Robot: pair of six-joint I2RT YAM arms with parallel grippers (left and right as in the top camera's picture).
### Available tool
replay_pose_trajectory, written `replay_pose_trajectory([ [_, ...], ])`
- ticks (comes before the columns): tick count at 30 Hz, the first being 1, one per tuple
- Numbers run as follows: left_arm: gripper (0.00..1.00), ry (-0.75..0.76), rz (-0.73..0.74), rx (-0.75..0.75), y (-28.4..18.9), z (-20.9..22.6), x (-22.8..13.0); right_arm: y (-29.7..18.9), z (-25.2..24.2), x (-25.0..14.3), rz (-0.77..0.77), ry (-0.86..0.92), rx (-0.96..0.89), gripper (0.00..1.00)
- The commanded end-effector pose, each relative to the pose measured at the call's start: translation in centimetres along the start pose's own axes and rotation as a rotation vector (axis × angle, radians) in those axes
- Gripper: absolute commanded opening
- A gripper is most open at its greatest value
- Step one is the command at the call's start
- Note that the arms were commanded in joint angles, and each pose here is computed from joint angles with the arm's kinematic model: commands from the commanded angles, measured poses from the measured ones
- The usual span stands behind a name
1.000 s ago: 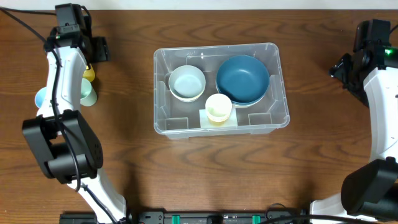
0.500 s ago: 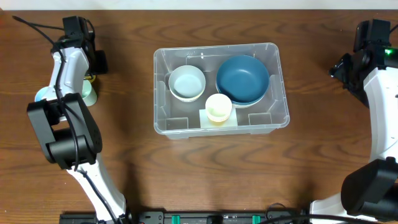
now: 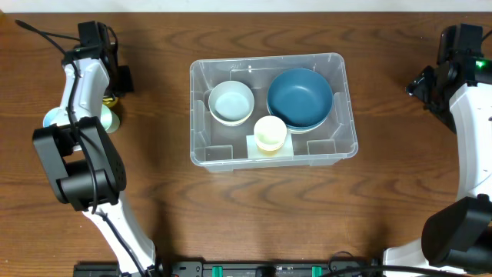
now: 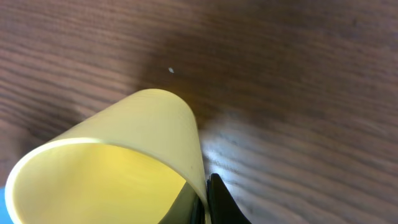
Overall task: Pack container
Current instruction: 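Grasp the yellow cup with the left gripper and lift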
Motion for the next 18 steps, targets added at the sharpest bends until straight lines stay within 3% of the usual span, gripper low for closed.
replay_pose_trajectory([
  [1, 0.06, -0.008, -0.067, -0.003, -3.5, -0.5, 0.9, 0.0, -0.3, 0.3, -0.012, 0.018, -0.014, 0.99],
  [9, 0.06, 0.003, -0.309, -0.044, -14.6, -3.0, 2.7, 0.0, -0.3, 0.3, -0.012, 0.018, -0.014, 0.99],
  [18, 0.06, 0.154, -0.485, -0.250, -26.7, -11.5, -1.2, 0.0, -0.3, 0.3, -0.013, 0.018, -0.014, 0.99],
])
Point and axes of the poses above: each gripper's point midway between its finger pads, its own y axis out along the fingers, its own z axis along the line the jaws close on, x = y × z, the point moved 3 cm from there along -y, back along the fingers, and after that the axes turned 3 degrees about y, right-handed, at the moved point
